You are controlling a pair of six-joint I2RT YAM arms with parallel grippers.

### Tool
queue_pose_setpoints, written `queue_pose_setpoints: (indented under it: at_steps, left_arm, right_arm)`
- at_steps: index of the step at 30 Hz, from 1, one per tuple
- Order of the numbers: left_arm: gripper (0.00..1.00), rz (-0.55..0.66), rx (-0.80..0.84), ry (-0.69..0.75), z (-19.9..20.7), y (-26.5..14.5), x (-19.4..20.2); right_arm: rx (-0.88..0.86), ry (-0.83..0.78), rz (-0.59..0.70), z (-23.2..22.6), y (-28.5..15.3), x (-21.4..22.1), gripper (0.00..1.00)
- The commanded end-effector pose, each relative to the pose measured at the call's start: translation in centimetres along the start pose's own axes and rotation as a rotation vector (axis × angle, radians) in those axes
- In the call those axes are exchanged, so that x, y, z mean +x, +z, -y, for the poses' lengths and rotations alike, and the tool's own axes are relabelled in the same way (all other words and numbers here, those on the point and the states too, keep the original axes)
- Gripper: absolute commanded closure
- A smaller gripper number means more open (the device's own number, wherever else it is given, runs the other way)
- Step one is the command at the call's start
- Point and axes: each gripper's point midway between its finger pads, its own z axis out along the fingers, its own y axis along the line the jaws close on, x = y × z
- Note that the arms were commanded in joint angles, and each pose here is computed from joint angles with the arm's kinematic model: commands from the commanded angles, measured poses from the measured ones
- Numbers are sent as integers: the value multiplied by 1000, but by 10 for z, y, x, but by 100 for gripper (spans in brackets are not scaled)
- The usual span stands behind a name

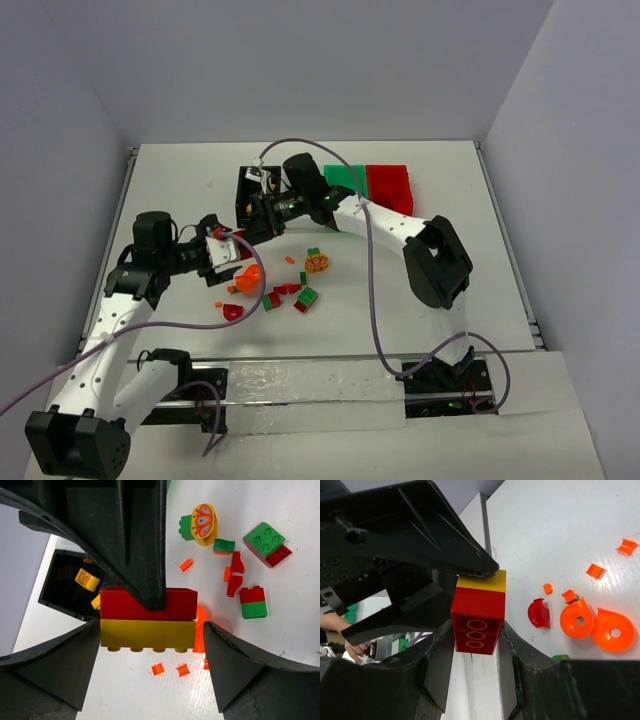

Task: Sort the legos into containers by color

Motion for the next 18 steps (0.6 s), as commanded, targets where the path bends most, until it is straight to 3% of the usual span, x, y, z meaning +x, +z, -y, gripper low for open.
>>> queue_pose_setpoints:
  at_steps: [1,7,18]
  left_arm:
    - [11,-2,-26,20,-10,-2,-11]
    - [18,-11,-21,26,-7,-1,-9]
    - [53,-57,-11,44,-2,0,4]
  right_arm:
    - [-5,-35,32,-14,-2,-15,100]
    - [-2,-34,29,-13,-1,-14,100]
    - [14,-41,29,-12,-7,-14,100]
